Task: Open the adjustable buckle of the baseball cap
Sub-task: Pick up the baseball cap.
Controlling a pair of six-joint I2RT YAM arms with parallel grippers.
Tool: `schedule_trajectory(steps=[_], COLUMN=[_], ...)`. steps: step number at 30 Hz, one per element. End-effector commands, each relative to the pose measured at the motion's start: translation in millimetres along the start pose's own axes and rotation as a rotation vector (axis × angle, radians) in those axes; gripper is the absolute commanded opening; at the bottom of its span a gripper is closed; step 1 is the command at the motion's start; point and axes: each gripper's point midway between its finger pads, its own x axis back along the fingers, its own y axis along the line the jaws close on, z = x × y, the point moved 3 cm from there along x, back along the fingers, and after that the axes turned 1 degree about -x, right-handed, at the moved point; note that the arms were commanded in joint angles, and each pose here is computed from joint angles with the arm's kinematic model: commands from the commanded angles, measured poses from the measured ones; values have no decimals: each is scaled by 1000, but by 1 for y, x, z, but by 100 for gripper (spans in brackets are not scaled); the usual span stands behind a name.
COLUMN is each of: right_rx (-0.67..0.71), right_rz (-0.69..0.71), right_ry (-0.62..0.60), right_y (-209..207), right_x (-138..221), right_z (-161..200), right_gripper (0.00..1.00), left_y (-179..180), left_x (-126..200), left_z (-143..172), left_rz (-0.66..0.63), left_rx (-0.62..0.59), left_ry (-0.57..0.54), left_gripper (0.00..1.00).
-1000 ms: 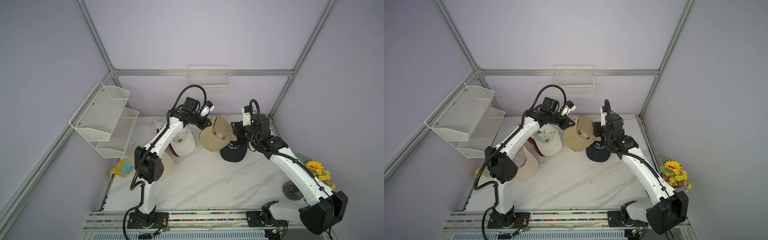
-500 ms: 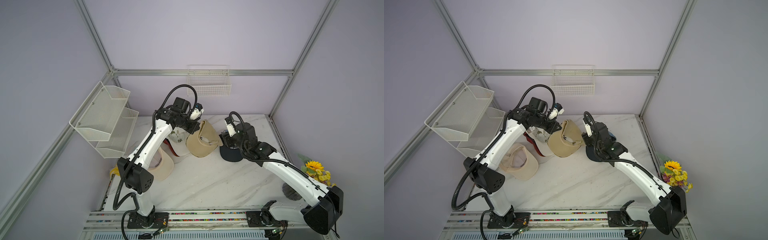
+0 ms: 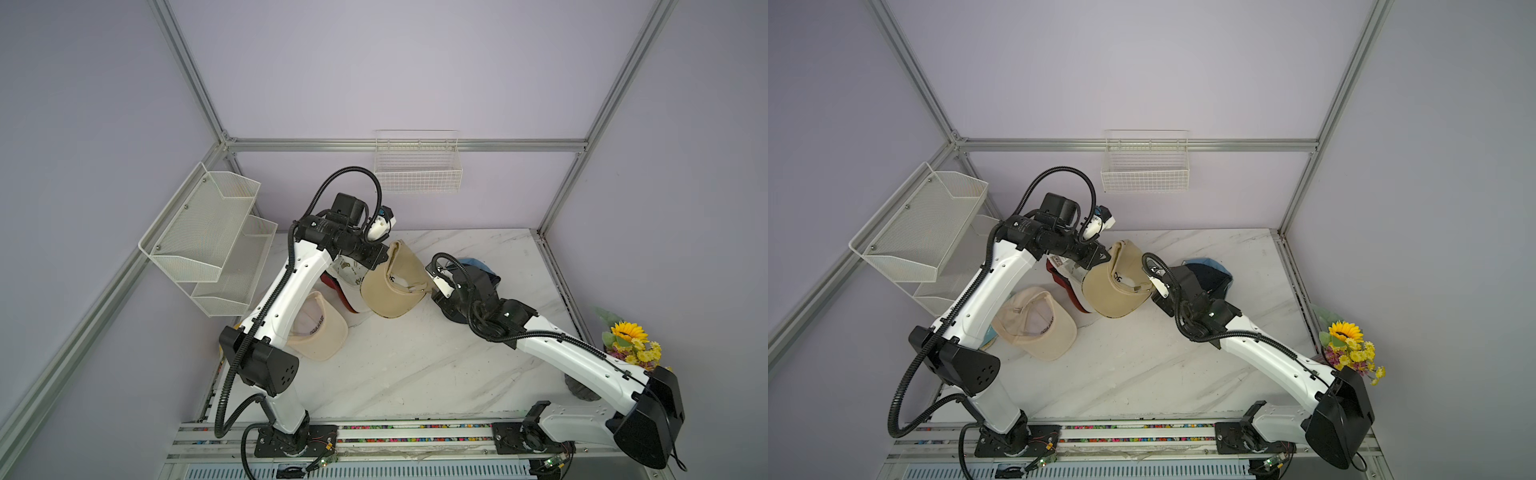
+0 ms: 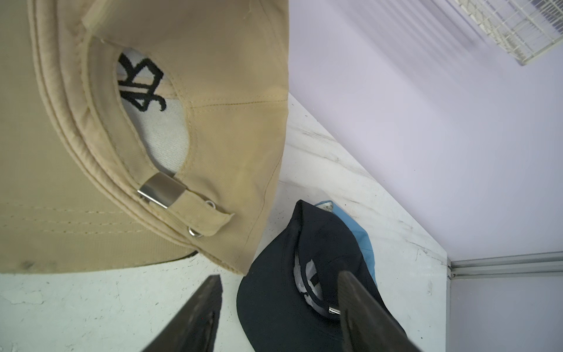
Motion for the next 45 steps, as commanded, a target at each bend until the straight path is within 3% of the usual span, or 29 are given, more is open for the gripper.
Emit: schedule_trajectory(steps=[1, 13, 25, 45], right_rx=[68, 105, 101, 112], right_rz=[-3, -100, -8, -55], right_ry=[18, 25, 1, -2], right_y=[6, 29, 19, 19], right_x=[-3, -6, -16, -2], right_z=[3, 7, -2, -5], right_gripper=[64, 63, 63, 62], left_y=[-7, -8, -16, -5], left_x=[29, 32, 35, 30], left_z=[-14, -17, -12, -9], left_rz=[6, 18, 64, 36], left_rx=[-44, -47, -52, -48], left_ry=[-76, -73, -60, -27], left_gripper=[0, 0, 0, 0])
